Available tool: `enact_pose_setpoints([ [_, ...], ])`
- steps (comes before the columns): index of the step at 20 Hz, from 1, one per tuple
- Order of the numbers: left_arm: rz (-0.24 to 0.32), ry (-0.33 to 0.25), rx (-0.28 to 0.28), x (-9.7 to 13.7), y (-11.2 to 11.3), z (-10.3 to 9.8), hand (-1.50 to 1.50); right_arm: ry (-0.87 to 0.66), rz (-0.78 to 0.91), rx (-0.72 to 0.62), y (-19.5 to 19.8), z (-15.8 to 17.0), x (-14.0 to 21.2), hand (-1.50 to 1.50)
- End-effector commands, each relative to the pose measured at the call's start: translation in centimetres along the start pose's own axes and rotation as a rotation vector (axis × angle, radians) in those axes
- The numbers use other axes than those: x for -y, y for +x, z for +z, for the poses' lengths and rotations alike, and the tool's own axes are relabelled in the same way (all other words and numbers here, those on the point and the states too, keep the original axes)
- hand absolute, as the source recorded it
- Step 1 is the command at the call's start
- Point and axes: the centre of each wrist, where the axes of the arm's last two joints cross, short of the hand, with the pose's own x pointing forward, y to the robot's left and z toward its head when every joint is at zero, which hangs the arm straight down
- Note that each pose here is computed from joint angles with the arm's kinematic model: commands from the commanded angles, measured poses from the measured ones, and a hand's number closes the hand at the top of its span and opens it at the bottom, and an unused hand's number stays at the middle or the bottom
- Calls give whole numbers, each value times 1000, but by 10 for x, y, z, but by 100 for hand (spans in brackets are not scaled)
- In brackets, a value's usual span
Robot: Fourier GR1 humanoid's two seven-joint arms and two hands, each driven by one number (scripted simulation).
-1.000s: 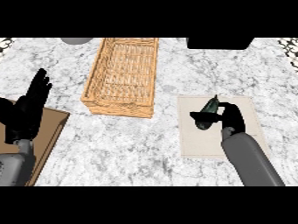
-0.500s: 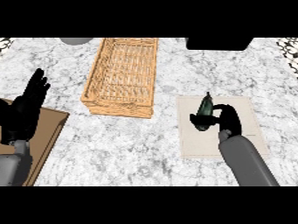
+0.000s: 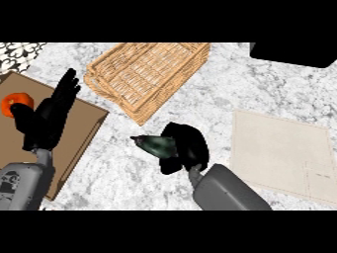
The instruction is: Pick the eggplant from the placemat and place it in the basket
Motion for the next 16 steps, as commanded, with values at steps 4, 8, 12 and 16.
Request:
enact_pose_setpoints([
  [4,-1,-7,-13,15,0,-6,0,57,-125,427,35,63,-48,150],
  [8,-5,16,-25,15,-7,-7,0,-1,-281,562,44,92,-57,150],
  [12,-11,38,-26,15,2,-11,0,-47,-364,613,70,105,-48,150],
  [16,-31,68,-42,-3,-12,-4,0,-128,-331,630,89,101,-43,150],
])
